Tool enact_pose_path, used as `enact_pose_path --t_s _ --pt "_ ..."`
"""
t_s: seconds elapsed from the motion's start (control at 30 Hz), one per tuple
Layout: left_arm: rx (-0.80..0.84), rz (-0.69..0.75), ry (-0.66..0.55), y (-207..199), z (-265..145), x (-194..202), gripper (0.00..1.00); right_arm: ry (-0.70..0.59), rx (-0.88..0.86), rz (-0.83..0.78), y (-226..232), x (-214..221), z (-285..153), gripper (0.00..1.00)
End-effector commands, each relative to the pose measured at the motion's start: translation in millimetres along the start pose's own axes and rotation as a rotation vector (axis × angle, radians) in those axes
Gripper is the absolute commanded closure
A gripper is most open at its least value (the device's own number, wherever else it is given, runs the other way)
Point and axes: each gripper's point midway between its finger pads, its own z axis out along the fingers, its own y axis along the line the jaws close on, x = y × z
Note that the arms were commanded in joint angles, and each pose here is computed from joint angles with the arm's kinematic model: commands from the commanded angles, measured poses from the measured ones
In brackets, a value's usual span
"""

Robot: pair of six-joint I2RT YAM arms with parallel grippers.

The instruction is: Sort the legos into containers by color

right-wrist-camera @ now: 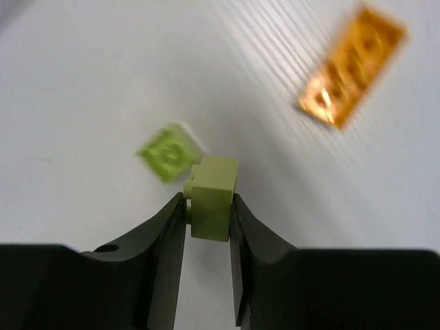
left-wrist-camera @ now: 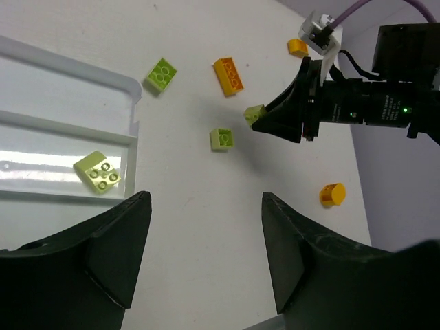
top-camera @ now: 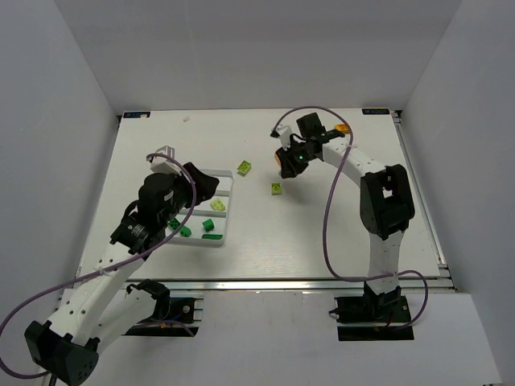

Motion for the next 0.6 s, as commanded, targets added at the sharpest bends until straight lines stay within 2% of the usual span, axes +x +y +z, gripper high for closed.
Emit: enact_pose_path --t_s 0.0,0.03,0.13,0.23,0.37,0.57 --pt "0.030 -0.015 -0.067 -0.6 -9.5 -8.1 0.25 -0.306 -0.314 -0.457 87.3 -74.9 -47.5 0.96" --pt "0.036 -0.016 -0.079 -1.1 -12.4 -9.9 0.24 -0.341 -0.389 -0.496 107.1 -83.3 -52.3 0.98" --pt "0.038 -0.026 -0.112 -1.1 -20.9 -16.3 0.24 -0.336 -0.521 -0.547 156.8 -89.1 -35.1 0.98" --pt "0.039 -0.039 -0.120 -1.0 -26.4 -17.7 0.24 -0.326 -0.537 -0.556 183.8 -103.4 -8.9 0.96" --pt "0.035 -0.054 -0.114 0.6 -30.6 -15.6 0.24 -0.336 -0.479 -0.538 197.4 -119.5 30.7 0.92" --pt "0.020 -0.061 -0.111 6.6 -40.7 -12.6 0.24 -0.328 -0.426 -0.503 214.4 -136.9 63.7 0.80"
